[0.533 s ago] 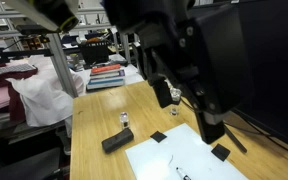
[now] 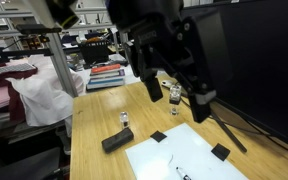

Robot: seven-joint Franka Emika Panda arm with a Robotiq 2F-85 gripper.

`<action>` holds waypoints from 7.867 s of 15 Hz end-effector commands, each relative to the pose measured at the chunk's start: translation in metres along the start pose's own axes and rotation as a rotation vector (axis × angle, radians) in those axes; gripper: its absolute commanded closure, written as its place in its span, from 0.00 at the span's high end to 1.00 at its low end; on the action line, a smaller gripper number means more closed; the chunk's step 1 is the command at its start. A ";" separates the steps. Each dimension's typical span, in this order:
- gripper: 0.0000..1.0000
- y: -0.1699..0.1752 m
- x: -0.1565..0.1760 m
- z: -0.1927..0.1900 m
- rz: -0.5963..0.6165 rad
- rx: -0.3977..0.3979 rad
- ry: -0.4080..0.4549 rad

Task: Write the letter v on the paper using the marker

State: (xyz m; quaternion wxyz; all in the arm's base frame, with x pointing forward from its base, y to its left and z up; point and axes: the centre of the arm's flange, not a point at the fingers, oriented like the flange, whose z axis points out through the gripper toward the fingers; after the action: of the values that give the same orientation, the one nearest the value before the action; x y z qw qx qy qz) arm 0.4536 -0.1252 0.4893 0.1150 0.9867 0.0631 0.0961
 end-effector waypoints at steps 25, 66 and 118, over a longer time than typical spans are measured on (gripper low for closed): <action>1.00 -0.085 0.069 0.180 -0.985 0.227 -0.255; 0.60 -0.074 0.076 0.334 -1.353 0.167 -0.152; 0.05 -0.112 0.085 0.269 -0.564 0.012 -0.876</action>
State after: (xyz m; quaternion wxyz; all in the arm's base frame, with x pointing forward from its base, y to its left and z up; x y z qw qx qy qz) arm 0.5584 -0.0665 0.2249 0.1189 0.8946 0.2974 -0.3117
